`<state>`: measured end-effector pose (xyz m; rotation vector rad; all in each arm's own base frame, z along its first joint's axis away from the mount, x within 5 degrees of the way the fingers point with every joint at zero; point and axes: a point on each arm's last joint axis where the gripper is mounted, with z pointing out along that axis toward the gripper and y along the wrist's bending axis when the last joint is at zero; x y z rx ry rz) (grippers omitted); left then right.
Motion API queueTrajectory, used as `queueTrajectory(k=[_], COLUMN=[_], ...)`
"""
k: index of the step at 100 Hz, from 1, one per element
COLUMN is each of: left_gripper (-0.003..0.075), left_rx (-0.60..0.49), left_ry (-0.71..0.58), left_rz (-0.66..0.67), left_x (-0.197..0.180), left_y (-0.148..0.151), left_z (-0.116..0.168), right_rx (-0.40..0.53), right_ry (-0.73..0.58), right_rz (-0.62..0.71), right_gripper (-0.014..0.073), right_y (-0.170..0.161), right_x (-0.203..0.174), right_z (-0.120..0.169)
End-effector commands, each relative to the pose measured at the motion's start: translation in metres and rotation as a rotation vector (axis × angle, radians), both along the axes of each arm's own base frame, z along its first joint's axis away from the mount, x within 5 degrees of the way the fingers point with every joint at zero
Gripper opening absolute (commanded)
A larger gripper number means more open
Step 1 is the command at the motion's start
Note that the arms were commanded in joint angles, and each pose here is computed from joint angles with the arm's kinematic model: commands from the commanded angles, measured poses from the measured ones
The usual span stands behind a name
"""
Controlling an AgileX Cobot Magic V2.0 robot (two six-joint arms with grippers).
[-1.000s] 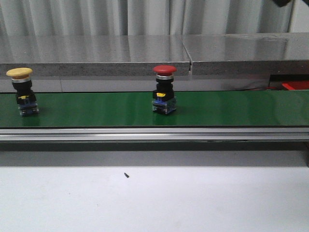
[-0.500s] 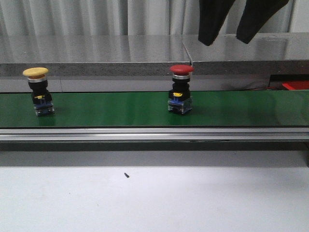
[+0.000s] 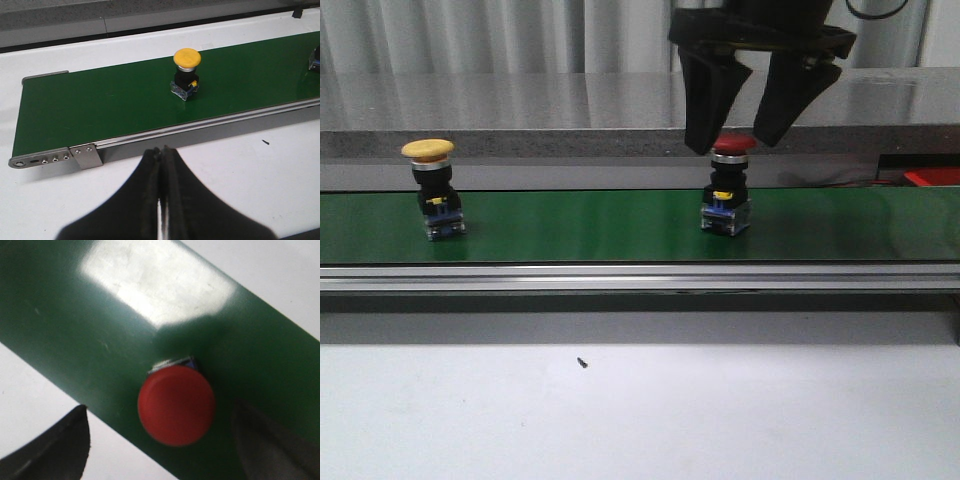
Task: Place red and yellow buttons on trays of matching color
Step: 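Lower the right gripper onto the red button on the belt and grasp it, then carry the red button into the red tray and open the right gripper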
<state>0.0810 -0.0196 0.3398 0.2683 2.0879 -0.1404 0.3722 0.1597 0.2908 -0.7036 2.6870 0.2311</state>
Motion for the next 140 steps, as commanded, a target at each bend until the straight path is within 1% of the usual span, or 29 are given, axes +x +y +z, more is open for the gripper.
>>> queueTrajectory(k=[1,12,16,21,31,36,40,45,53,66,78,91,106,123,140], left_gripper=[-0.0019,-0.0019,-0.0019,-0.0019,-0.0019,-0.0019,-0.0019,-0.0019,-0.0019,-0.0019,-0.0019,-0.0019,-0.0019,-0.0019,-0.0019], left_rx=[-0.040,-0.040,-0.040,-0.040,-0.040,-0.040,-0.040,-0.040,-0.040,-0.040,-0.040,-0.040,-0.040,-0.040,-0.040], left_ry=[-0.092,-0.092,-0.092,-0.092,-0.092,-0.092,-0.092,-0.092,-0.092,-0.092,-0.092,-0.092,-0.092,-0.092,-0.092], left_rz=[0.000,0.000,0.000,0.000,0.000,0.000,0.000,0.000,0.000,0.000,0.000,0.000,0.000,0.000,0.000], left_x=[0.002,0.002,0.002,0.002,0.002,0.002,0.002,0.002,0.002,0.002,0.002,0.002,0.002,0.002,0.002], left_y=[-0.002,-0.002,-0.002,-0.002,-0.002,-0.002,-0.002,-0.002,-0.002,-0.002,-0.002,-0.002,-0.002,-0.002,-0.002], left_z=[0.014,0.014,0.014,0.014,0.014,0.014,0.014,0.014,0.014,0.014,0.014,0.014,0.014,0.014,0.014], right_rx=[0.027,0.014,0.011,0.009,0.016,0.017,0.018,0.019,0.023,0.036,0.043,0.040,0.019,0.003,0.038], right_ry=[-0.137,-0.130,-0.124,-0.117,-0.110,-0.114,-0.116,-0.121,-0.134,-0.195,-0.257,-0.308,-0.309,-0.326,-0.340], right_rz=[-0.001,-0.016,-0.021,-0.030,-0.047,-0.052,-0.055,-0.056,-0.061,-0.095,-0.170,-0.277,-0.407,-0.526,-0.721], right_gripper=[0.0583,0.0575,0.0545,0.0479,0.0283,0.0210,0.0169,0.0147,0.0146,0.0146,0.0146,0.0146,0.0146,0.0146,0.0146], right_y=[-0.004,-0.010,-0.012,-0.015,-0.020,-0.022,-0.024,-0.024,-0.027,-0.042,-0.074,-0.115,-0.164,-0.209,-0.250], right_x=[0.003,0.008,0.009,0.010,0.013,0.013,0.013,0.013,0.012,0.006,0.003,0.001,0.001,-0.001,-0.001], right_z=[0.027,0.023,0.022,0.020,0.019,0.020,0.021,0.022,0.027,0.048,0.072,0.088,0.089,0.090,0.086])
